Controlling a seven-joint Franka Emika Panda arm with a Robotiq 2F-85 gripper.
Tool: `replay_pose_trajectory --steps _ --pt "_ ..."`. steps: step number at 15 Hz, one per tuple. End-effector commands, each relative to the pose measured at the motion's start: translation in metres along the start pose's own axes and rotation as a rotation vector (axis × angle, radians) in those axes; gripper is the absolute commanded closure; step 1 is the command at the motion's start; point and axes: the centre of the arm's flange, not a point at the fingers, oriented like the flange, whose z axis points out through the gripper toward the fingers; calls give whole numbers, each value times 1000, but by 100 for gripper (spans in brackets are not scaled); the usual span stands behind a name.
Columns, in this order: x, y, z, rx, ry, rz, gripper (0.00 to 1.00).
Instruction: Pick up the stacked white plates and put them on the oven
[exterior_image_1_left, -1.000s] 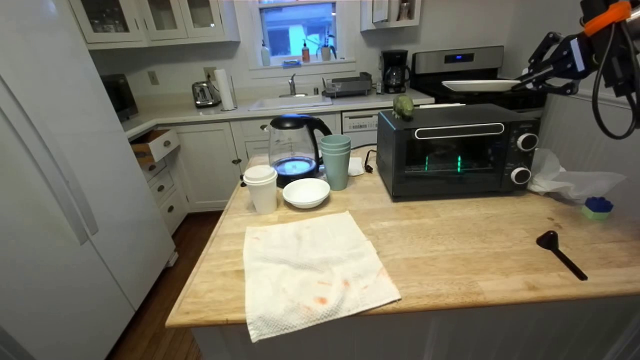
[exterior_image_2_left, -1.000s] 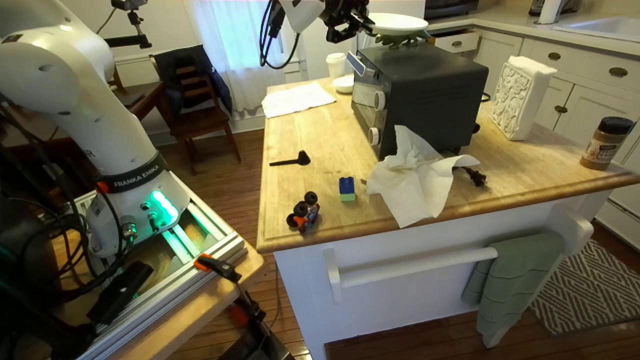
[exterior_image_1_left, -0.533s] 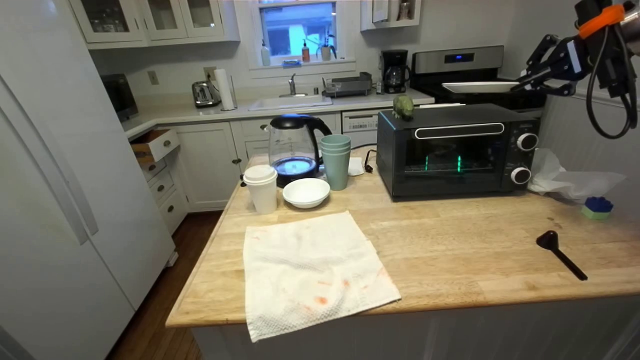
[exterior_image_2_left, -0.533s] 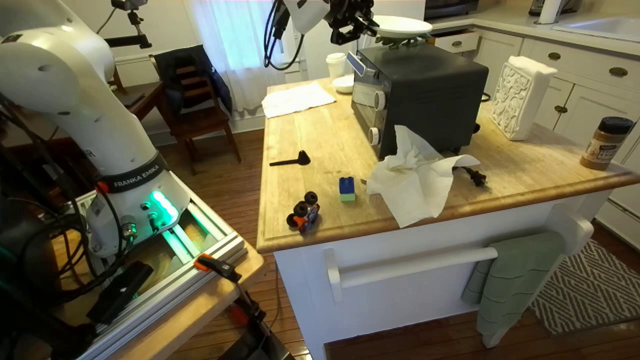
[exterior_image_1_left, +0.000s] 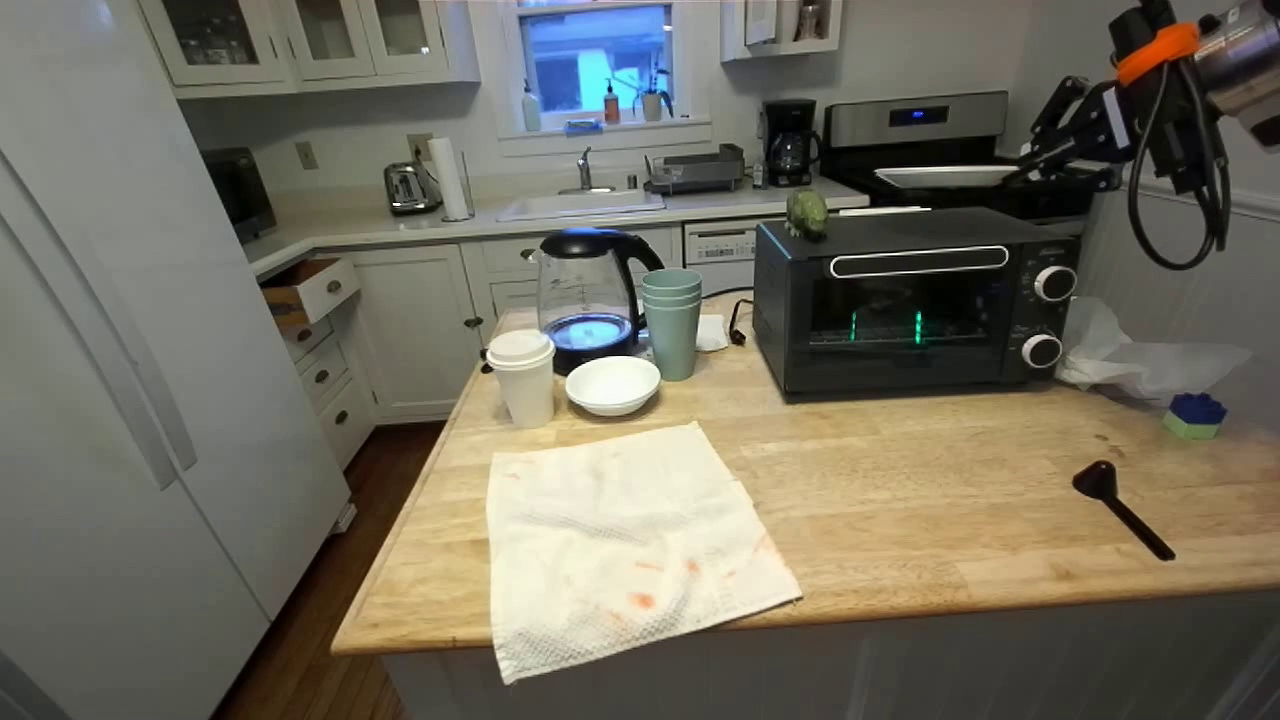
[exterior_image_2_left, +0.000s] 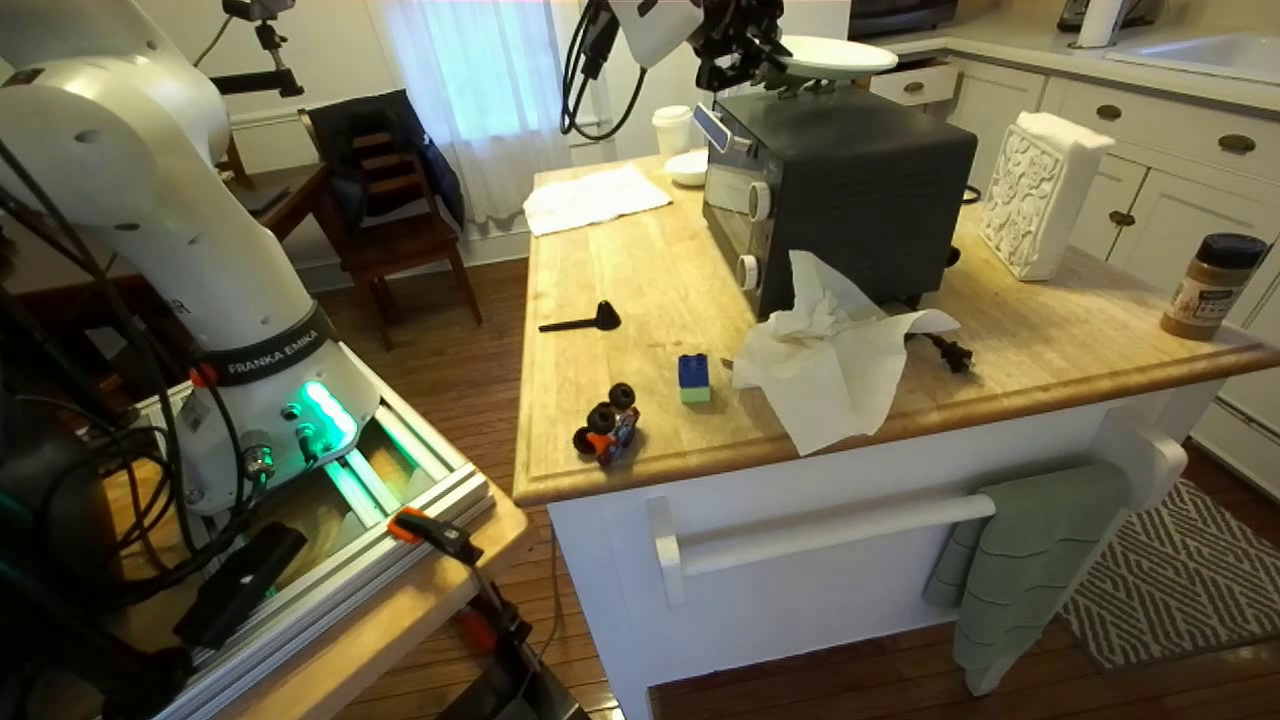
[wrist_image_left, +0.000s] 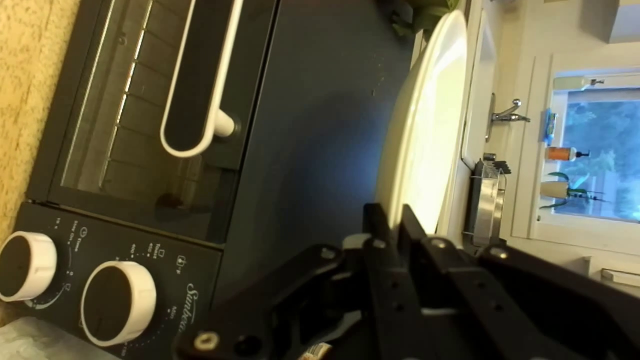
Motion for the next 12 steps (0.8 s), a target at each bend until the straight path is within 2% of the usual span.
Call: replay_pose_trajectory --steps 1,12 --pt "5 -10 24 -6 24 18 98" --pt "22 -6 55 -62 79 32 98"
